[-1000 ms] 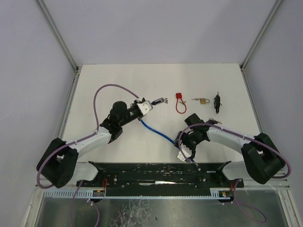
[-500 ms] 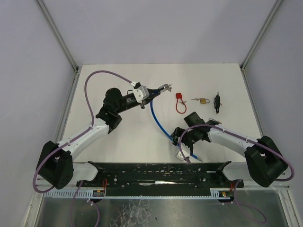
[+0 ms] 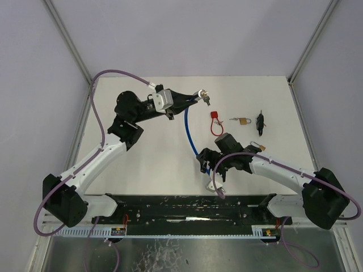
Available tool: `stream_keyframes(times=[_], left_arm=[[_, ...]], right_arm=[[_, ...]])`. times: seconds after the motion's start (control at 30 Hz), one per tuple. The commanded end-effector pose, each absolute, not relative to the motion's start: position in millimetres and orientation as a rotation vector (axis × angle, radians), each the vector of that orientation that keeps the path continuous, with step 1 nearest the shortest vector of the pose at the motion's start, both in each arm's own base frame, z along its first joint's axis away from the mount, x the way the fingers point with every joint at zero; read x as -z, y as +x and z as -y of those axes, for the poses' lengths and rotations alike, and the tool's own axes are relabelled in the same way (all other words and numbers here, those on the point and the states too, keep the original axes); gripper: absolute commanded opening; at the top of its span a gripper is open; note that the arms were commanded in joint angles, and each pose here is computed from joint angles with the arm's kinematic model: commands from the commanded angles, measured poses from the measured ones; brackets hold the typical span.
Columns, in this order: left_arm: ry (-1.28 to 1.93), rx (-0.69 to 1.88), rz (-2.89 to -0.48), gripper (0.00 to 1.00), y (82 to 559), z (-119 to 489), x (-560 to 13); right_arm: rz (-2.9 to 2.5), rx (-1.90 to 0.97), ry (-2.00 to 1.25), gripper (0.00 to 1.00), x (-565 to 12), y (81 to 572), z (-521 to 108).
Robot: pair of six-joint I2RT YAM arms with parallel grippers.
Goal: Lock with the key
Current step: Lock the lock.
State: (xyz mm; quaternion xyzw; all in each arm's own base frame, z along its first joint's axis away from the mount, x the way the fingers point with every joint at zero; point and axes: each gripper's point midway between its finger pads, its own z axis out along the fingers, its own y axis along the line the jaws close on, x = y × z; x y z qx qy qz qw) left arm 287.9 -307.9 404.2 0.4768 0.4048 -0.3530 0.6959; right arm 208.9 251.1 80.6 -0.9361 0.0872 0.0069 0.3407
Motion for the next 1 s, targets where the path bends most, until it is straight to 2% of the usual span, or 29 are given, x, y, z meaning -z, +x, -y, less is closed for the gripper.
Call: stream_keyframes(times=[0.0, 0.3, 0.7, 0.97], left_arm=[[1.058, 0.835, -0.808, 0.00, 270, 308, -452], [1.060, 0.928, -0.767, 0.00, 263, 319, -484], [1.047, 0.941, -0.772, 0.00, 269, 329, -491], [1.026, 0.980, -0.765, 0.00, 278, 340, -502]], right_arm=[[0.049, 0.189, -2.442, 0.77, -110, 225, -266], [0.143, 0.259, -2.416, 0.77, -107, 220, -272], [0.157, 0.060, -2.338, 0.78, -126, 179, -278], [0.213, 0.196, -2.393, 0.78, -86, 195, -287]])
